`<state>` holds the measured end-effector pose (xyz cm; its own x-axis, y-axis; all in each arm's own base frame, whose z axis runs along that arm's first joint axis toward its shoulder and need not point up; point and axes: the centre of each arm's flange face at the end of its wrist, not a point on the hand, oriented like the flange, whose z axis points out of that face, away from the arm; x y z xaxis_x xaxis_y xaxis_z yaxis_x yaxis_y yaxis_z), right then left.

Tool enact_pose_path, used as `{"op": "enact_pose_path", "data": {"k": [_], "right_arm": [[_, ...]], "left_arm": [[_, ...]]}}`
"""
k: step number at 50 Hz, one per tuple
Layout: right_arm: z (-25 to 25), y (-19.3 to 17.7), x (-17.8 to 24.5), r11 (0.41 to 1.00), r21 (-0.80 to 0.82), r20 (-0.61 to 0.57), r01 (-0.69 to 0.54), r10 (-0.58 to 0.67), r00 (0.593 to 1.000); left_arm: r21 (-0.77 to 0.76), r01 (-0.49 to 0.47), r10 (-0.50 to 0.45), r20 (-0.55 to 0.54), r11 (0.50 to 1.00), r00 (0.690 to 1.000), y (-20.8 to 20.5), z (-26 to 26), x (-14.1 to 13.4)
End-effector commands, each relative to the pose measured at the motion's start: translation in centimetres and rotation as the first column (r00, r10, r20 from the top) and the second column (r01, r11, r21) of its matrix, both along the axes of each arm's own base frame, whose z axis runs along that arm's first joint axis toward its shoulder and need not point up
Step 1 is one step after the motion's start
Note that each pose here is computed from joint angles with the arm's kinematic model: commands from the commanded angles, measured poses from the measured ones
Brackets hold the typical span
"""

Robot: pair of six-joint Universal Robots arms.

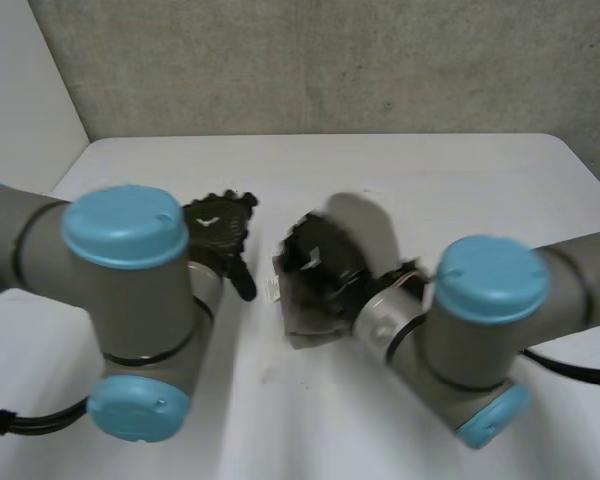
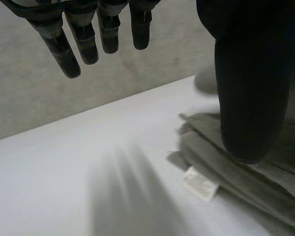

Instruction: Fold the towel.

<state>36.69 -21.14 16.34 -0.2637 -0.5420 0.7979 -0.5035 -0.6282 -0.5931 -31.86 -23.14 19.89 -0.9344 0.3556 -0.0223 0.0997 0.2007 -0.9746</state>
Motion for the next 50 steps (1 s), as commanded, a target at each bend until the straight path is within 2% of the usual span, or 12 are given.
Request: {"op": "enact_pose_path", "data": {"k": [1,7,13,18,21,23,26,28,31,36,41,50], "right_arm": [[-4.2,2.6,2.5,0.975,0.082,-0.06,-0.207,0.212,0.975],[-3.6,2.3,2.3,0.973,0.131,-0.035,-0.19,0.196,0.98],[1.0,1.8,0.8,0.96,0.263,0.145,-0.098,0.061,0.988],[4.1,0.0,-2.0,0.913,0.408,0.301,0.005,-0.14,0.943],[5.3,-1.8,-4.4,0.852,0.52,0.368,0.056,-0.283,0.886],[5.9,-3.0,-6.4,0.773,0.63,0.39,0.073,-0.396,0.831],[6.0,-3.7,-7.4,0.726,0.683,0.39,0.079,-0.453,0.802],[5.9,-4.7,-8.9,0.633,0.769,0.368,0.087,-0.55,0.749],[5.8,-5.5,-10.2,0.567,0.818,0.345,0.094,-0.616,0.708],[5.9,-6.9,-11.3,0.54,0.834,0.337,0.114,-0.661,0.671],[4.7,-8.1,-11.3,0.506,0.853,0.304,0.127,-0.68,0.667],[0.7,-9.4,-9.7,0.389,0.906,0.159,0.168,-0.679,0.717]], "left_arm": [[0.024,-0.105,0.105,0.022,0.994,0.994,-1.5,-0.3,3.7],[0.031,-0.125,0.124,0.03,0.992,0.992,-1.8,-0.5,4.5],[0.0,-0.09,0.09,-0.002,0.996,0.996,-2.2,0.7,3.7],[-0.032,-0.036,0.034,-0.041,0.999,0.999,-2.8,1.8,2.4],[-0.067,-0.018,0.013,-0.069,0.998,0.998,-3.3,2.7,1.4],[-0.08,0.002,-0.008,-0.078,0.997,0.997,-3.2,2.8,0.5],[-0.091,0.039,-0.048,-0.094,0.995,0.994,-3.0,2.7,-1.3],[-0.086,0.065,-0.074,-0.111,0.994,0.991,-2.9,2.2,-2.7],[-0.079,0.077,-0.087,-0.124,0.994,0.988,-2.8,2.0,-3.3],[-0.019,0.198,-0.199,-0.14,0.98,0.97,-0.6,-0.7,-6.3],[0.034,0.246,-0.241,-0.111,0.969,0.964,0.2,-3.2,-7.0],[0.087,0.223,-0.217,-0.07,0.971,0.974,-0.2,-5.7,-6.3]]}}
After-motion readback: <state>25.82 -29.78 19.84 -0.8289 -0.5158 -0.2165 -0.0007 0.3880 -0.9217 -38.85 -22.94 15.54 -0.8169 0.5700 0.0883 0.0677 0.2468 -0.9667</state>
